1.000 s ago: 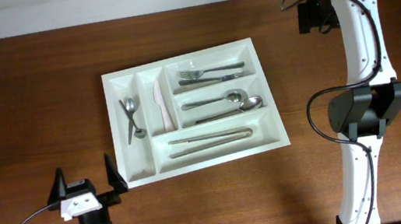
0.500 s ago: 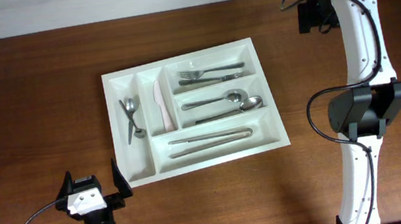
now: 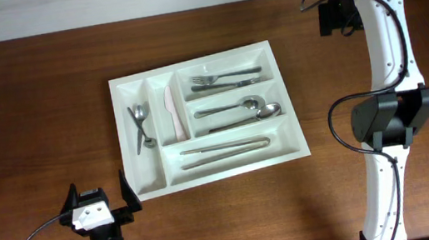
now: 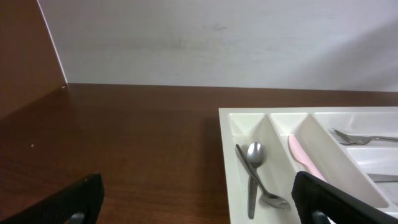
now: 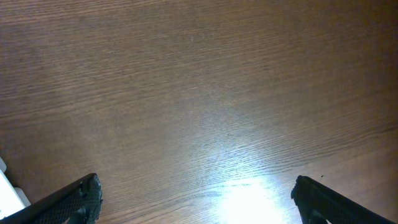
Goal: Pack container
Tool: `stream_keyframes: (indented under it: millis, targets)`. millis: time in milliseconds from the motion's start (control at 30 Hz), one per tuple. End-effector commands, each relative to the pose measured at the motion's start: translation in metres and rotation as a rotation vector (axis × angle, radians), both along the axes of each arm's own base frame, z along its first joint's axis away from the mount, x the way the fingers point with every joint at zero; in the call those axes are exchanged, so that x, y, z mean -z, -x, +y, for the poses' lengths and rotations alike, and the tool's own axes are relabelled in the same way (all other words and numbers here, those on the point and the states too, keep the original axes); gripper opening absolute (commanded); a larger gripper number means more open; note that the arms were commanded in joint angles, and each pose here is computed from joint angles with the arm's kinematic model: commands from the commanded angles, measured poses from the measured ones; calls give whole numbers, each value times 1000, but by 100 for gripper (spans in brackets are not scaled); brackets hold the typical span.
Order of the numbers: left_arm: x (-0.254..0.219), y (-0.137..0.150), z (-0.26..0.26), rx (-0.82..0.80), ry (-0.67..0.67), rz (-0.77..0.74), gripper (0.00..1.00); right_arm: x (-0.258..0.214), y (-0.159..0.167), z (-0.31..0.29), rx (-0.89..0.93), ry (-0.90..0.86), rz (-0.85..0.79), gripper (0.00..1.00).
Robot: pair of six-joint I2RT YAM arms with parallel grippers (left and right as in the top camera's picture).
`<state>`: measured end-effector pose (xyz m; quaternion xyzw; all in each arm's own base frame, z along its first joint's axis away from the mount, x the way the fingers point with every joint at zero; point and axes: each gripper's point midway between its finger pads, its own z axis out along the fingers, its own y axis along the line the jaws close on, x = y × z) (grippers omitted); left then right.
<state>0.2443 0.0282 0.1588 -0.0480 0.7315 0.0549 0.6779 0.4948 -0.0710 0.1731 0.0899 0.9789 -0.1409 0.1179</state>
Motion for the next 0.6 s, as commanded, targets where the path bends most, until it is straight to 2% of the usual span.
stream_keyframes:
  millis: [0,567]
  targets:
    - [1,0,0,5,-11,-2,99,-19,0,-2,14,21,-47,99]
    - [1,0,0,5,-11,-2,99,-19,0,-2,14,21,-47,99]
